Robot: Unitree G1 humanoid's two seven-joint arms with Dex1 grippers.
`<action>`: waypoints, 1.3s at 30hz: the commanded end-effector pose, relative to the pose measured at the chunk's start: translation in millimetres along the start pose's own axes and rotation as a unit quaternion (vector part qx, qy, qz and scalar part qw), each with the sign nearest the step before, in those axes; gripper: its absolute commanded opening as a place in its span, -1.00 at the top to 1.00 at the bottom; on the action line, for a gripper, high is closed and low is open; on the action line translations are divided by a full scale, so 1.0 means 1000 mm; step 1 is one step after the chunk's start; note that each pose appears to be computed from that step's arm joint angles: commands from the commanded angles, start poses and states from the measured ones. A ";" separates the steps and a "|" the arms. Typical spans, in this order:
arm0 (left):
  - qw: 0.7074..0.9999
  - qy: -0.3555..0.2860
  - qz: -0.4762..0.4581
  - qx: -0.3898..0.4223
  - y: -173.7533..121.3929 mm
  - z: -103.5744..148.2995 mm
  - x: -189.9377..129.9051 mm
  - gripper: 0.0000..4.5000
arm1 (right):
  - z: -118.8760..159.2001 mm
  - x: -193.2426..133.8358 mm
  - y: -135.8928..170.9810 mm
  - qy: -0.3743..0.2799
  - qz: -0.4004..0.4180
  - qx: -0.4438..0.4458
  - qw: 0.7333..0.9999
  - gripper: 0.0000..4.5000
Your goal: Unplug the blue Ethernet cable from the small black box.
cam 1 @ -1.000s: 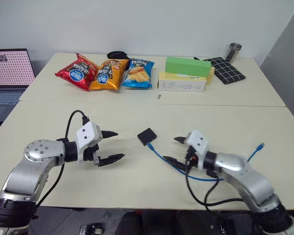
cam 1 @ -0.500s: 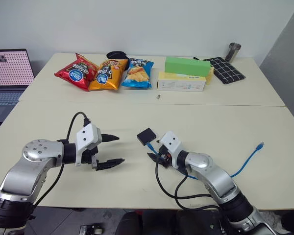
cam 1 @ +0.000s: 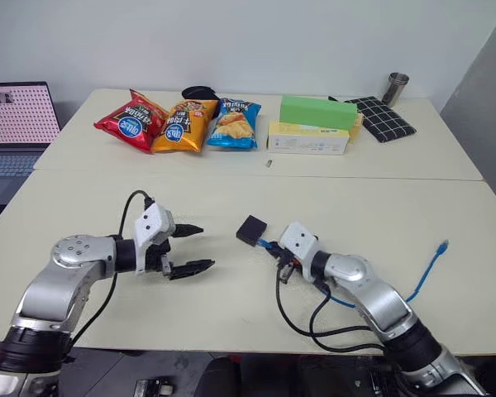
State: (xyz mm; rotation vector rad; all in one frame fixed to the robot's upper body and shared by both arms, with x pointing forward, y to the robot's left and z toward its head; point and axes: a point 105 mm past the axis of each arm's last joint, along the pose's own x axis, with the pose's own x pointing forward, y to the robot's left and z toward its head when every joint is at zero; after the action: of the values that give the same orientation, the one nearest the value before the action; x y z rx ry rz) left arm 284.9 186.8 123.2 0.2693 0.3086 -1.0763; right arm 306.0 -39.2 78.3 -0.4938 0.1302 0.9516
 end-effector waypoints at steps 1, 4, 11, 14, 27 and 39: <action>0.998 -0.038 -0.011 -0.043 0.003 0.013 0.005 -1.00 | 0.026 -0.012 -0.013 -0.058 0.006 -0.107 0.993 0.99; 0.989 -0.069 -0.056 -0.117 -0.006 0.023 0.023 -1.00 | 0.043 -0.029 -0.022 -0.095 0.023 -0.311 0.945 0.99; 0.975 -0.097 -0.116 -0.162 -0.019 0.041 0.033 -1.00 | 0.046 -0.044 -0.026 -0.136 0.043 -0.480 0.866 0.99; 0.973 -0.116 -0.116 -0.163 -0.018 0.048 0.037 -1.00 | 0.050 -0.049 -0.029 -0.156 0.035 -0.497 0.853 0.99; 0.963 -0.159 -0.143 -0.165 -0.023 0.062 0.045 -0.65 | 0.061 -0.053 -0.032 -0.190 0.013 -0.500 0.845 1.00; 0.964 -0.156 -0.130 -0.169 -0.021 0.053 0.054 0.40 | 0.060 -0.048 -0.027 -0.183 0.021 -0.520 0.834 1.00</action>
State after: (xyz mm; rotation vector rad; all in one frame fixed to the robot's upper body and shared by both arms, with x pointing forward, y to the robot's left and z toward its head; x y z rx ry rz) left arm 294.9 115.1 145.7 -0.2724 0.2705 -1.2764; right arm 294.2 -62.8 142.5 -1.2658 -0.7150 1.1230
